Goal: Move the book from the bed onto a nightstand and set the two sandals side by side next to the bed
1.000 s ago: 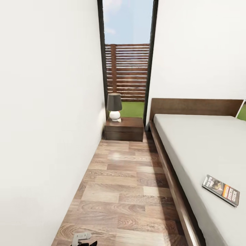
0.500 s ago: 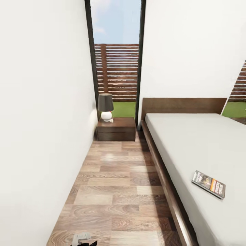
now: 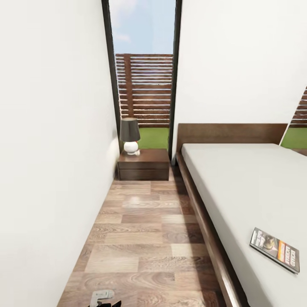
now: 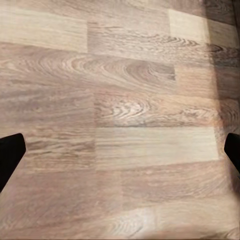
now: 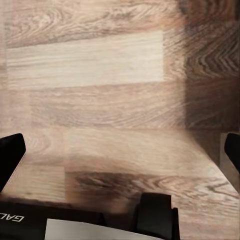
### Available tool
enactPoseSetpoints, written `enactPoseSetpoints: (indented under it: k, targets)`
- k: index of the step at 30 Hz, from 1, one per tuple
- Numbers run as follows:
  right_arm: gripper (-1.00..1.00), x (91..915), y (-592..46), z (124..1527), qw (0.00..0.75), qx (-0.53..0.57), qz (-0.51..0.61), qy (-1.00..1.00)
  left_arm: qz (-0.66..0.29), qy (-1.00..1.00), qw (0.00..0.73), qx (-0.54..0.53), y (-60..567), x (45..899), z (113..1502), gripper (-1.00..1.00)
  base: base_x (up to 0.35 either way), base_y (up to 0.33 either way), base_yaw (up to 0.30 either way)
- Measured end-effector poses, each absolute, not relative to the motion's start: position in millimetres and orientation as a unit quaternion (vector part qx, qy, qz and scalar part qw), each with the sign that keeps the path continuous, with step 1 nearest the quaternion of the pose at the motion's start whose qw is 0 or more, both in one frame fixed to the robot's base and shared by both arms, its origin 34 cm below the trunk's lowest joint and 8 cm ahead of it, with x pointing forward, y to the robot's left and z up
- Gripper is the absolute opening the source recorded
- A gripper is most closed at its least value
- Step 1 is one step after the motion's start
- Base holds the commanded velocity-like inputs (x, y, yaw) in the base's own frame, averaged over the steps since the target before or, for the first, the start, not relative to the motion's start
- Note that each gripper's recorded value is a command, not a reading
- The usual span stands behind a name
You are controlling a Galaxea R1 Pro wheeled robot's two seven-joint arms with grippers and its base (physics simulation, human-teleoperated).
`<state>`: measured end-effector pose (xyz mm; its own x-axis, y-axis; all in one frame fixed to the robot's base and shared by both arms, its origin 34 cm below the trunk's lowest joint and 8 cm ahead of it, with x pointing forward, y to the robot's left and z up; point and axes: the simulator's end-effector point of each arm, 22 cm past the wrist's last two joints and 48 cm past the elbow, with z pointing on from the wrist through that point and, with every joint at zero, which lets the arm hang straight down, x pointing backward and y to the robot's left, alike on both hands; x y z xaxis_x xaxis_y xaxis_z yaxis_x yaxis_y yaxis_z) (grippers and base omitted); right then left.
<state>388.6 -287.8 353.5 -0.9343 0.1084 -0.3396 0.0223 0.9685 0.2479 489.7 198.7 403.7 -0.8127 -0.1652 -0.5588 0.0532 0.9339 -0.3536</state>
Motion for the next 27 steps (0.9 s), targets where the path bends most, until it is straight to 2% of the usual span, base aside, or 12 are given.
enactPoseSetpoints:
  k: [27]
  targets:
    - [1.0, 388.6, -287.7, 353.5, 0.178, 0.033, 0.121, 0.976, -0.179, 0.935, 0.305, -0.03, 198.5, 489.8, 403.7, 1.0, 0.332, 0.025, 0.0]
